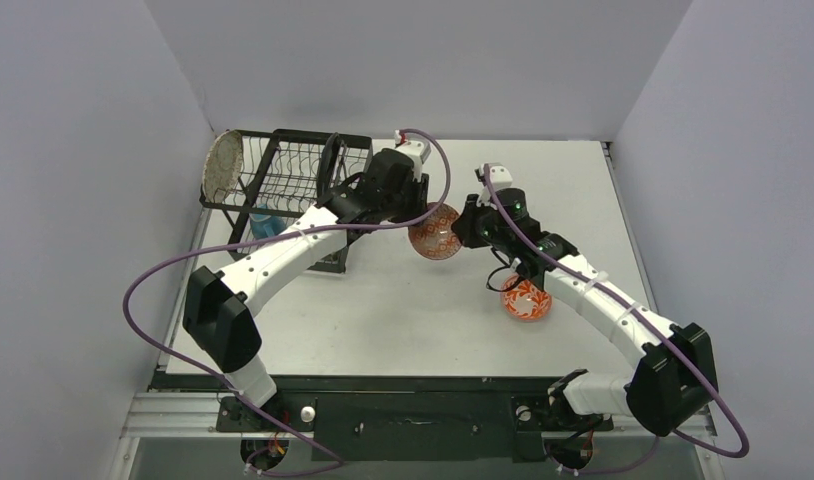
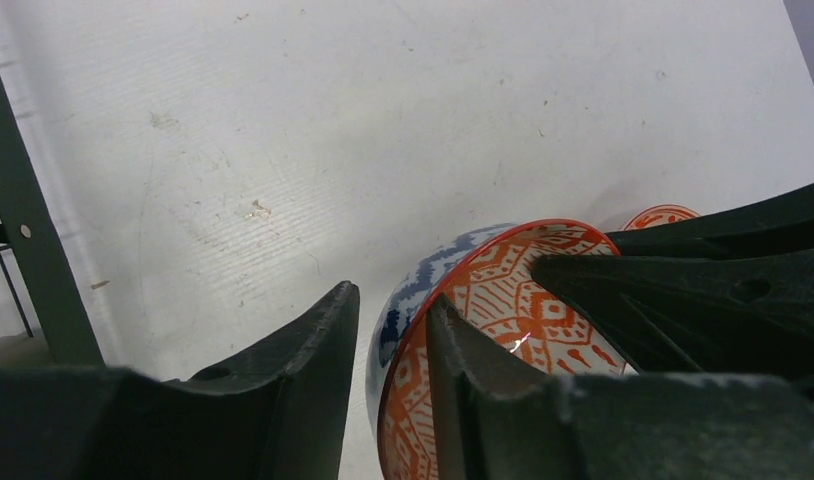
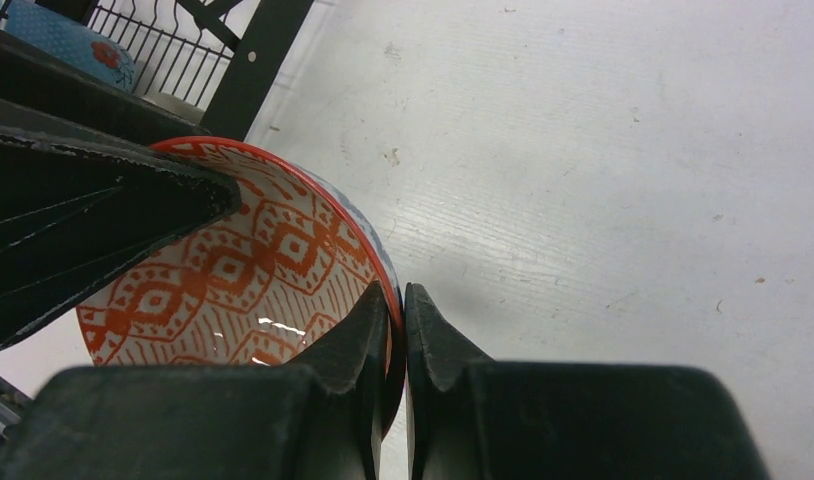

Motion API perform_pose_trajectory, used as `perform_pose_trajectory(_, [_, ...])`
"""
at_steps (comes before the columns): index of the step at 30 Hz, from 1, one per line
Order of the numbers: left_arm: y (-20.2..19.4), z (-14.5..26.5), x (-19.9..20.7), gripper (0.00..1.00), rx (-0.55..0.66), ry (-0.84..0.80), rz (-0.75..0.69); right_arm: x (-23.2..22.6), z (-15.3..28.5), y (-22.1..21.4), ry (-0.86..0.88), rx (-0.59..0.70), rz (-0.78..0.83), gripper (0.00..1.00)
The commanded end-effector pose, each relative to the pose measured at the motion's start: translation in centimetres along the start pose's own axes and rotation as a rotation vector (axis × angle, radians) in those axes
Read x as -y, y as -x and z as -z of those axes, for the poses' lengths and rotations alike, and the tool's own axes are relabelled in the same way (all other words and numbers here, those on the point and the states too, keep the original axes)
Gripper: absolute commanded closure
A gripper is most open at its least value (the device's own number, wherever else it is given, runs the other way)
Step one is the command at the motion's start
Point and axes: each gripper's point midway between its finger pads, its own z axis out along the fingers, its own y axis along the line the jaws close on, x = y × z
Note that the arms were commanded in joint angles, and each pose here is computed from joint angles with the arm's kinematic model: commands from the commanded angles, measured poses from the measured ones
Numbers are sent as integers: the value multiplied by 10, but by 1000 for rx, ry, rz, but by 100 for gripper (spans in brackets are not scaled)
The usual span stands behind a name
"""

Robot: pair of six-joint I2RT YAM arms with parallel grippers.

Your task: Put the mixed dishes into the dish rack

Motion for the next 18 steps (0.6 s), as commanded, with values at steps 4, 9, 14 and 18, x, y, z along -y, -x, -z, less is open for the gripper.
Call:
perform_pose_trajectory(4, [19, 19, 3, 95, 53, -18, -58, -32, 27, 60, 75, 177, 16, 100])
perform_pose_trajectory(9, [28, 30, 6, 100, 111, -63, -46, -42, 35, 69, 112, 190, 8, 100])
perform_pose_trajectory(14, [41, 46, 8, 100, 188, -118, -17, -61, 41, 71, 203, 174, -13, 75])
perform_pose_trajectory(18, [50, 59, 8, 100, 252, -174, 11, -74, 48, 73, 275, 180, -53, 49])
